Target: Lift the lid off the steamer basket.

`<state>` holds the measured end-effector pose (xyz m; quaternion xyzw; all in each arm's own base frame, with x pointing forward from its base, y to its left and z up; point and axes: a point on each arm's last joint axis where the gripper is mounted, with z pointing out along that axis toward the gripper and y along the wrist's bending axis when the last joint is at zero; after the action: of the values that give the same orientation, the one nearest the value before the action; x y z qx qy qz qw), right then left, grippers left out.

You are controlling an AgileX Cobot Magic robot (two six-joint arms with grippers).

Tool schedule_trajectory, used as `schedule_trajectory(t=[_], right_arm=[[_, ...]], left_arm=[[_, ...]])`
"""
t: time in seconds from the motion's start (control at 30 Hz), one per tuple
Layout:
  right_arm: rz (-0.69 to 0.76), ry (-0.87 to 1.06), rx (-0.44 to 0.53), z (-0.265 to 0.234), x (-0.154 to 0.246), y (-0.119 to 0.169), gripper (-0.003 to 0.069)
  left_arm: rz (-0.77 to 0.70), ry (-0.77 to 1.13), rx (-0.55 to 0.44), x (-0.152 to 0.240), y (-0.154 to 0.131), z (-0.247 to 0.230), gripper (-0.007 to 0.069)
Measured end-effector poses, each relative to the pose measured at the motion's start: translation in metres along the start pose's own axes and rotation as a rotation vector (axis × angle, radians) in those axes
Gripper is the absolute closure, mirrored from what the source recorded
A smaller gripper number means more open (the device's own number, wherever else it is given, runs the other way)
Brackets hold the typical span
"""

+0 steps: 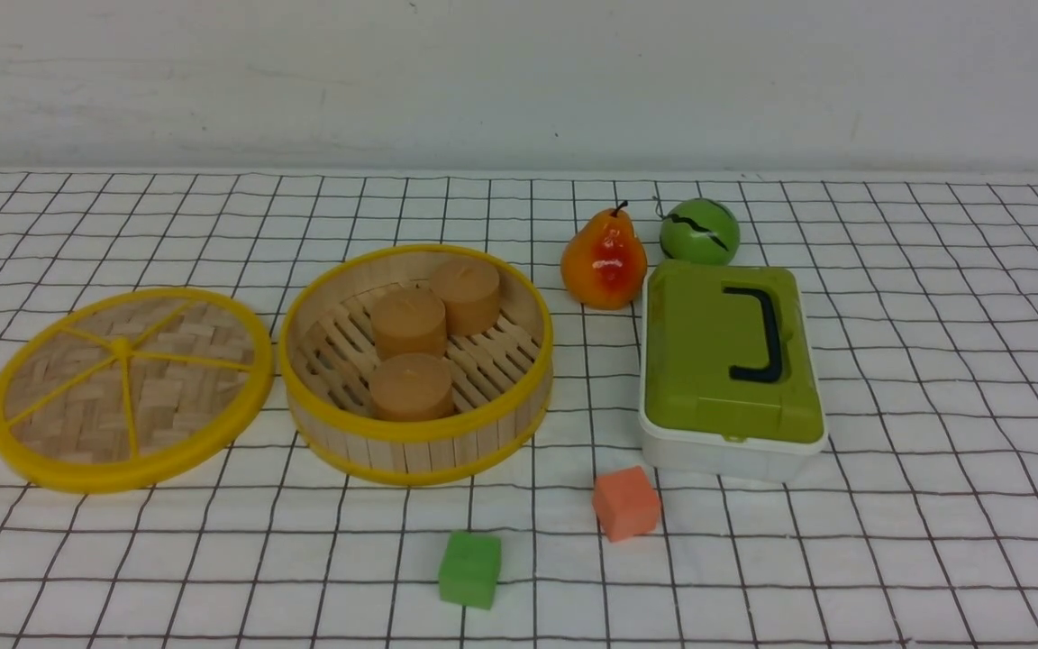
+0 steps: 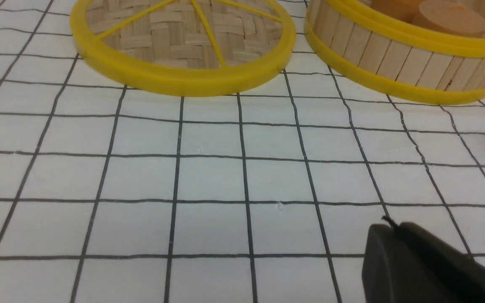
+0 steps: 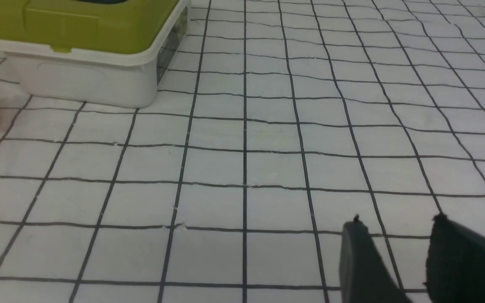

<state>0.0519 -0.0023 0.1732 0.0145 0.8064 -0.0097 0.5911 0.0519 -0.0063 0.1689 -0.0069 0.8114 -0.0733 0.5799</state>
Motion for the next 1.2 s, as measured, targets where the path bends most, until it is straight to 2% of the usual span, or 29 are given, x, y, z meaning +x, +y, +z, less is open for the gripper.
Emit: schedule_trajectory(t=[1.2], right_arm=[[0.0, 0.0, 0.0, 0.0, 0.0, 0.0, 0.0419]], left_arm=[[-0.004, 0.0, 0.002, 0.0, -0.0001, 0.0, 0.0613]])
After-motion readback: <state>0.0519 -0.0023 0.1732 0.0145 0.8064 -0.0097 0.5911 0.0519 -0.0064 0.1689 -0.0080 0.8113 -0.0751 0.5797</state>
